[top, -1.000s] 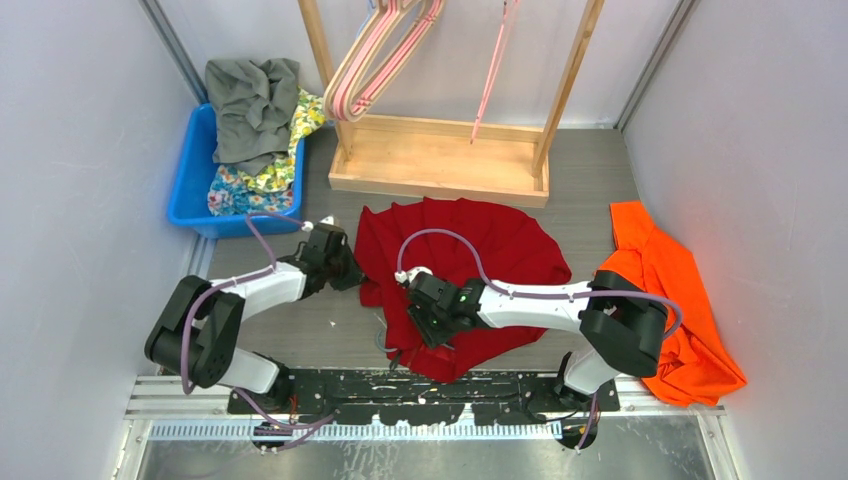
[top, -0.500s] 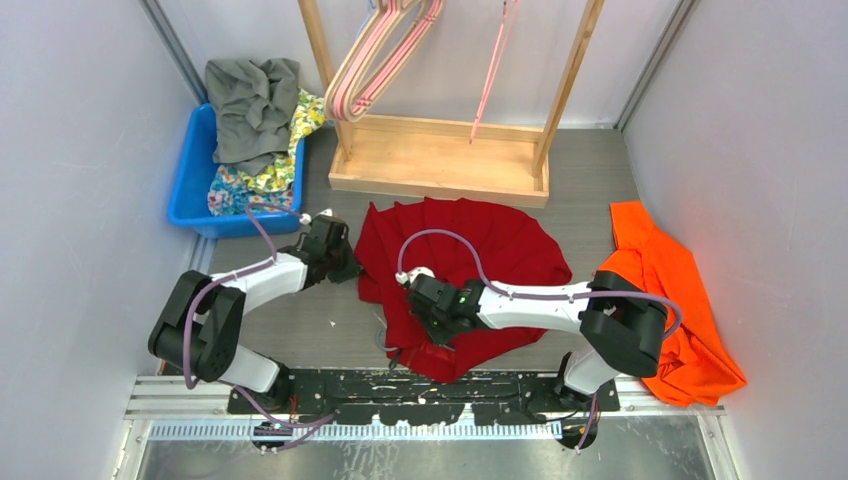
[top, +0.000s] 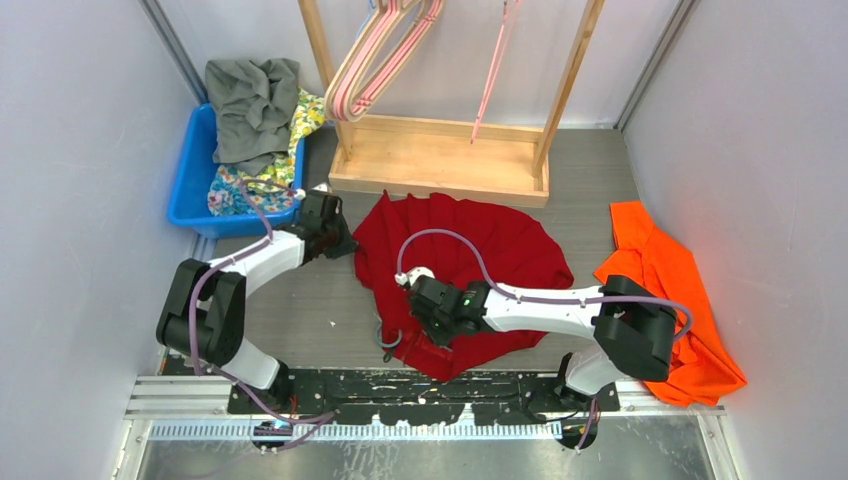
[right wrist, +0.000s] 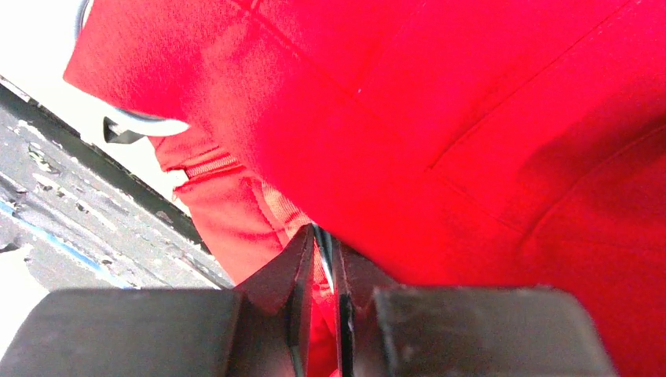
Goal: Place the skirt on the hanger
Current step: Hang the skirt on the hanger.
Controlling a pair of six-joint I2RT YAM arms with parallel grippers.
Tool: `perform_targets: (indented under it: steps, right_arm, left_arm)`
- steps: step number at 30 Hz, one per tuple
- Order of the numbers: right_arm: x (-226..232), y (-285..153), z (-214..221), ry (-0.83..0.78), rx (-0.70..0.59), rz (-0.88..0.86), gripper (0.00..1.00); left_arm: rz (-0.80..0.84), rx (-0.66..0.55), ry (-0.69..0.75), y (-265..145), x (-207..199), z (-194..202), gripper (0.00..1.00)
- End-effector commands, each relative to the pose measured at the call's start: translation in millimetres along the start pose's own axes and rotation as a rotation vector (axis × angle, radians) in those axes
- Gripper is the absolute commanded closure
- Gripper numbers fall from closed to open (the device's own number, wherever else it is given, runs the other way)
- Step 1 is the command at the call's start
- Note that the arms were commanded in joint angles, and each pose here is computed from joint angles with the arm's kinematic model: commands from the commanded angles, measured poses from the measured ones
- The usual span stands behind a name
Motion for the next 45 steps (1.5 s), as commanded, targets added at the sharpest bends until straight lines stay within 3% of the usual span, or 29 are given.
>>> perform_targets:
  steps: [1, 21, 27, 33, 45]
  right_arm:
    - [4.2, -12.9, -7.2, -0.014, -0.024, 0.002, 0.9]
    - [6.6, 4.6, -5.1, -0.014, -0.004, -0.001, 0.93]
    - [13.4, 4.7, -11.4, -0.009, -0.022, -0.049, 0.93]
    - [26.4, 1.5, -16.2, -0.004, -0.04, -0.163, 0.95]
    - [30.0, -22.0, -30.9, 0.048, -0.135, -0.336, 0.98]
  left_arm:
    - [0.008, -0.063, 0.018, 2.8, -7.2, -28.8, 1.0]
    - [-0.021, -0.067, 0.009, 18.0, -5.1, -62.6, 1.0]
    - [0.009, -0.035, 0.01, -1.2, -4.4, -53.6, 0.74]
    - [0.054, -0.032, 0.019, -37.7, -2.0, -34.7, 0.7]
    - [0.127, 0.036, 0.17, -71.3, -15.3, 60.6, 0.71]
Point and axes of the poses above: each gripper's point midway between its finger pads, its own y axis out along the fingers, its own x axis along the line the jaws close on, z = x × y, the point moved 7 cm from there along -y, back along the fingers, and after that the axes turned 5 degrees about -y, right-handed, at the moved point
